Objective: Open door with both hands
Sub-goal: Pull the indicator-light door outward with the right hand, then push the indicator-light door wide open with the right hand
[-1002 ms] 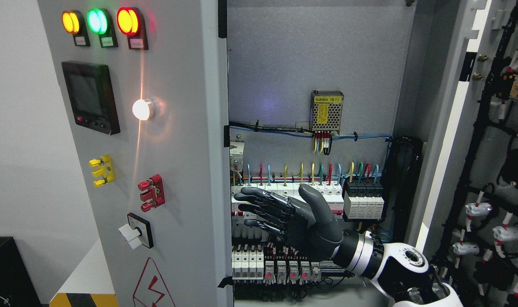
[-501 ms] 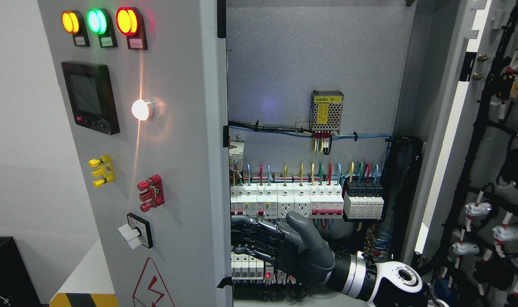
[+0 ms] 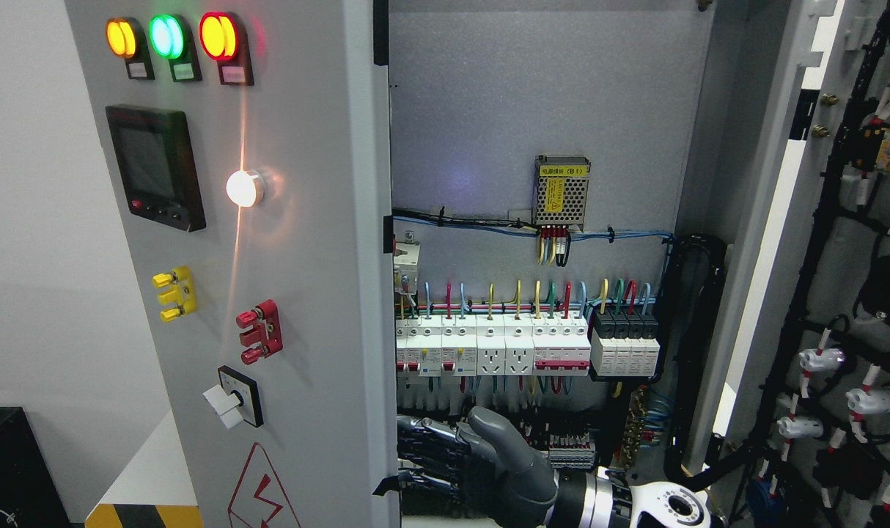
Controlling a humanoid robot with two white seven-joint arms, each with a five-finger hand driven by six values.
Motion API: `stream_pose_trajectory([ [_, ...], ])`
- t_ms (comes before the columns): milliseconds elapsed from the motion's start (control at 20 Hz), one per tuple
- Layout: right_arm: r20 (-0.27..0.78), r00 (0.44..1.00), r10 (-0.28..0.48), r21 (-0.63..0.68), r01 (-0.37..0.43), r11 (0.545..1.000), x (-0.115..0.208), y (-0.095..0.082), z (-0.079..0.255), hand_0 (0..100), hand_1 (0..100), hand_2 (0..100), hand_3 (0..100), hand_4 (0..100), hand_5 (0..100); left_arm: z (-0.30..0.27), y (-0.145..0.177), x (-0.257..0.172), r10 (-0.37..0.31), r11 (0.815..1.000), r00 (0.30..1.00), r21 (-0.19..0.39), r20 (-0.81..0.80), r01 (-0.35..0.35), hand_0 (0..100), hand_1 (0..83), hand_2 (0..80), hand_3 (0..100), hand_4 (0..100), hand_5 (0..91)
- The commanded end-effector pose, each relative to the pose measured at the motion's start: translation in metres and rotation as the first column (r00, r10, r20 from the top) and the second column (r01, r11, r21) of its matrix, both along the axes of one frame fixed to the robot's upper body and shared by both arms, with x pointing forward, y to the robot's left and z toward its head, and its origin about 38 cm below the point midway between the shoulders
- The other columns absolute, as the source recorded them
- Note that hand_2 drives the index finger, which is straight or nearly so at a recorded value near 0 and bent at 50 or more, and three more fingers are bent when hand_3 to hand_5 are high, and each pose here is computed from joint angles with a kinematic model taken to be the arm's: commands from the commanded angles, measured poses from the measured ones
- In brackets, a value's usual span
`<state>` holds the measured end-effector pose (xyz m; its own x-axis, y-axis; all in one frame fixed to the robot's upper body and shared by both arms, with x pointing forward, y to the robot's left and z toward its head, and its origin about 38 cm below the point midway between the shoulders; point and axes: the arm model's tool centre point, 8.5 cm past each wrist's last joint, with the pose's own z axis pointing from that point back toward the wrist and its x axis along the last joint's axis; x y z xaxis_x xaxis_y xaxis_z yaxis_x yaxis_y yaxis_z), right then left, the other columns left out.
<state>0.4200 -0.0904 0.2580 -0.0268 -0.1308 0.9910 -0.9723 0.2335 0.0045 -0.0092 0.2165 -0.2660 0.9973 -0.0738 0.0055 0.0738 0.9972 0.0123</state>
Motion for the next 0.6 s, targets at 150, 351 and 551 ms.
stream_pose_trajectory([
  [150,-0.017,0.998,0.067,-0.035,-0.067,0.997,-0.016,0.020,-0.015,0,0,0,0,0,0,0.000,0.000,0.000,0.000,1.000,1.000,0.001,0.000,0.000,0,0.0,0.0,0,0,0.0],
  [351,-0.018,0.997,0.075,-0.031,-0.075,0.997,-0.018,0.022,-0.015,0,0,0,0,0,0,0.000,0.000,0.000,0.000,1.000,1.000,0.001,0.000,0.000,0,0.0,0.0,0,0,0.0],
  [551,-0.020,0.996,0.090,-0.034,-0.091,0.995,-0.020,0.028,-0.016,0,0,0,0,0,0,0.000,0.000,0.000,0.000,1.000,1.000,0.001,0.000,0.000,0,0.0,0.0,0,0,0.0],
])
